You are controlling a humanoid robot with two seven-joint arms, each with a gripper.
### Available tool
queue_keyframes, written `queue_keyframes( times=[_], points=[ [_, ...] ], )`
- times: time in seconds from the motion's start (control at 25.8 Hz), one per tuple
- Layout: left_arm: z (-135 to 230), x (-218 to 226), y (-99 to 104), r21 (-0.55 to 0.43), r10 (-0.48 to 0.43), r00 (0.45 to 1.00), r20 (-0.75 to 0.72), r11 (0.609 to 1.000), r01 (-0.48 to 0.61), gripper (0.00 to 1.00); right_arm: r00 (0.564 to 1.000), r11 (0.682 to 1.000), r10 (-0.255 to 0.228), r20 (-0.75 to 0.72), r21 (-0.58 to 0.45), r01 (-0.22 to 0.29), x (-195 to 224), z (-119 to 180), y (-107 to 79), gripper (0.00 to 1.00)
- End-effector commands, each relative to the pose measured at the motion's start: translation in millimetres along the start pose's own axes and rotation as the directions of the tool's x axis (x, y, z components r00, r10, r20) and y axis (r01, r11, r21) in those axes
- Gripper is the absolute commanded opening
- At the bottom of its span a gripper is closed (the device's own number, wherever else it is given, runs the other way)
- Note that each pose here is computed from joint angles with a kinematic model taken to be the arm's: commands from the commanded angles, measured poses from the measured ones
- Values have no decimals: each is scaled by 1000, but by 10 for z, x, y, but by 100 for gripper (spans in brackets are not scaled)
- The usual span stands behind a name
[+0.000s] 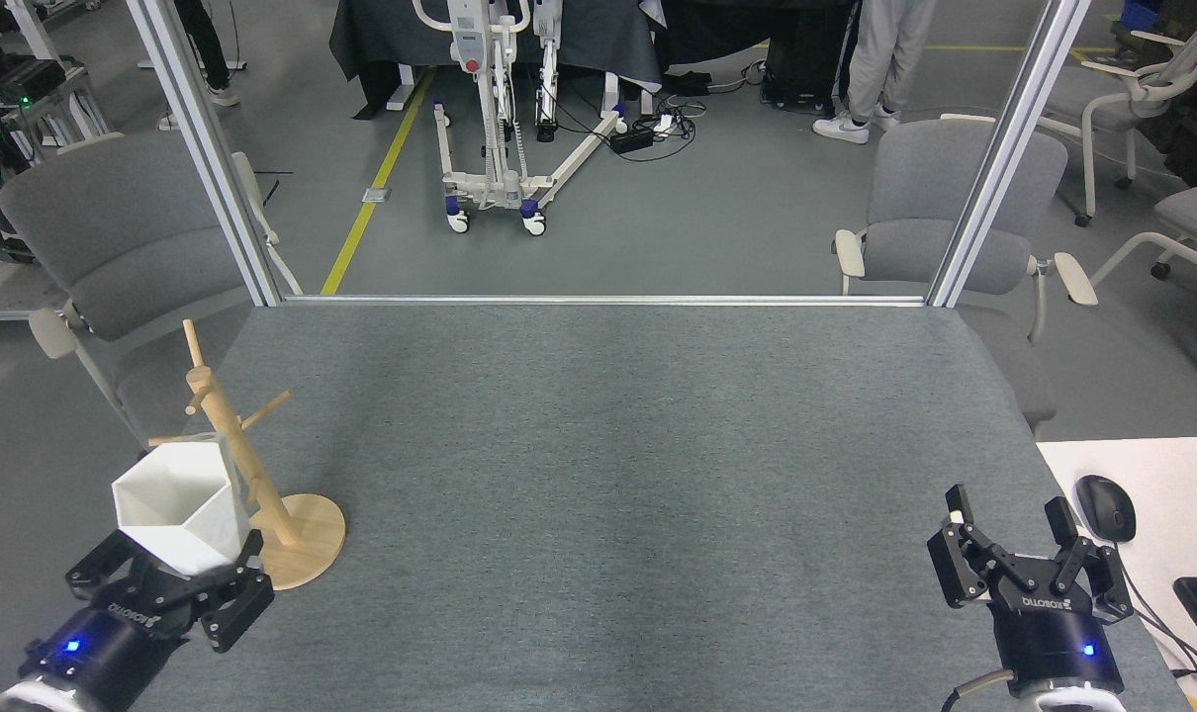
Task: Hang cup on storage rack
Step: 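Move the held cup with the left gripper onto a wooden stand peg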
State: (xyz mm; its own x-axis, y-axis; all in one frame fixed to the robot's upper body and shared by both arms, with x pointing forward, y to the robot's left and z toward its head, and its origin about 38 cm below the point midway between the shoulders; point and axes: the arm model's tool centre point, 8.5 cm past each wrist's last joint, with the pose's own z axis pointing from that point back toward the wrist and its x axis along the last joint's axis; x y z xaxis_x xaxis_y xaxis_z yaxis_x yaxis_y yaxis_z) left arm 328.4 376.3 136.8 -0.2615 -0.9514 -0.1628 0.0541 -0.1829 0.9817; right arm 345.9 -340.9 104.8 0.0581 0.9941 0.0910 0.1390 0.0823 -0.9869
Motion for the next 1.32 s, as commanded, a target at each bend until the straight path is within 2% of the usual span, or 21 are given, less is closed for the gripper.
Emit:
queue_keyframes(
  times=[0.0, 0.08, 0.15, 0.23, 0.39, 0.58, 0.74, 0.85, 1.16, 1.28],
  points=[
    [180, -190, -51, -10, 8, 997, -73, 1000, -8, 0, 1000, 1000, 4, 13, 14, -4, 25, 7, 30, 100],
    [203, -208, -62, -14, 8, 997, -81, 1000, -9, 0, 1000, 999, 9, 13, 33, -9, 28, 26, 95, 100],
    [226, -242, -59, -13, 7, 996, -93, 1000, -8, 0, 1000, 996, 19, 0, 86, -19, 6, 74, 276, 100],
    [218, -247, -59, -17, 2, 995, -95, 1000, -4, 0, 1000, 994, 19, -14, 108, -17, 33, 63, 370, 100],
    [187, -305, -101, -47, -13, 995, -101, 999, 9, 0, 1000, 995, 25, -9, 97, -24, 6, 31, 332, 100],
    [-51, -440, -127, -113, -65, 989, -132, 992, 50, 0, 1000, 993, 23, -7, 119, -22, -14, 48, 394, 100],
    [-196, -546, -87, -114, -57, 984, -171, 993, 38, 0, 999, 992, 48, -2, 118, -47, -95, 34, 362, 100],
    [-193, -666, -84, -131, -70, 977, -200, 990, 44, 0, 999, 992, 43, 3, 120, -43, -69, 45, 375, 100],
    [-209, -703, -234, -171, -51, 977, -208, 985, 15, 0, 999, 993, 43, 8, 109, -43, -61, -25, 338, 100],
    [-253, -684, -205, -178, -68, 976, -205, 984, 31, 0, 999, 993, 36, 13, 113, -38, -36, -25, 360, 100]
  ],
)
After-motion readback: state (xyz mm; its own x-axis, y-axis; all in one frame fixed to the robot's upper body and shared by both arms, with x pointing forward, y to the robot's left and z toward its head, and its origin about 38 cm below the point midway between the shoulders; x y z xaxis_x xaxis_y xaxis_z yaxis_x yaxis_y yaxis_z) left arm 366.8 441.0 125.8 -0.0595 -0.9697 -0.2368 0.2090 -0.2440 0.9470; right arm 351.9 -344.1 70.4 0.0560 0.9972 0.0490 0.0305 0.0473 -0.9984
